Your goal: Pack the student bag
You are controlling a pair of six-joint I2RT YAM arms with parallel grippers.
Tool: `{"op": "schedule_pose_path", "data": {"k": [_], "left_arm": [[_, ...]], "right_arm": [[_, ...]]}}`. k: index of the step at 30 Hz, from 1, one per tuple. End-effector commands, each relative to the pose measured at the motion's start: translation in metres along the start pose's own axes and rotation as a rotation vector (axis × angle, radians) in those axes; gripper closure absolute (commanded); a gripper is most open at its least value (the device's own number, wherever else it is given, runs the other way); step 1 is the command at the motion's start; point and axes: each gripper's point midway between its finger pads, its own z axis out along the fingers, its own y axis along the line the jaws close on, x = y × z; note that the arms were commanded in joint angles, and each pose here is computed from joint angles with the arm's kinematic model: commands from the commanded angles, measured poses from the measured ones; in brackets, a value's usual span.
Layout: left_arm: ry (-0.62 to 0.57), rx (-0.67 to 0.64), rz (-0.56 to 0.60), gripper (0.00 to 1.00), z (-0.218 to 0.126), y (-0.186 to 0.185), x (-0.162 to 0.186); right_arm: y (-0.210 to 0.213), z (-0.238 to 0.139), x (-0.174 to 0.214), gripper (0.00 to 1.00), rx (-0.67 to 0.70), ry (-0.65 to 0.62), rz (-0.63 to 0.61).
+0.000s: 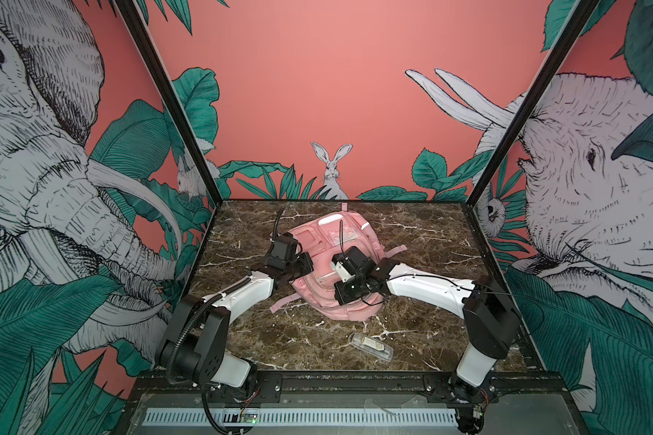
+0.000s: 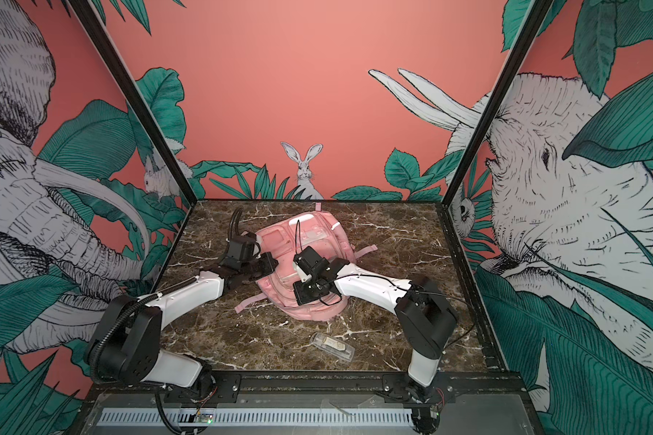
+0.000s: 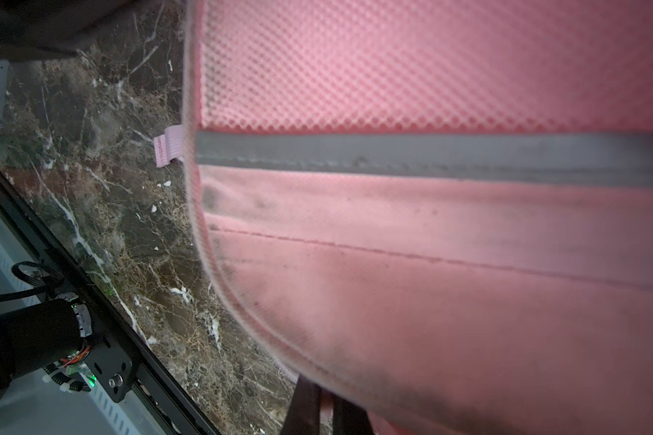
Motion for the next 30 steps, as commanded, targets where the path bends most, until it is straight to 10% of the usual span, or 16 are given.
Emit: {"op": "schedule_pose_path", "data": {"k": [1, 30], "left_arm": [[-0.027, 0.036, -0.013, 1.0, -0.007, -0.012, -0.008], [-0.036, 0.033, -0.012, 1.0, 0.009, -0.017, -0.019]], "right_arm": [[0.032, 0.004, -0.01, 1.0, -0.067, -0.028, -0.047], [0.089, -0.009, -0.012, 1.0, -0.17, -0.041, -0.086]]}}
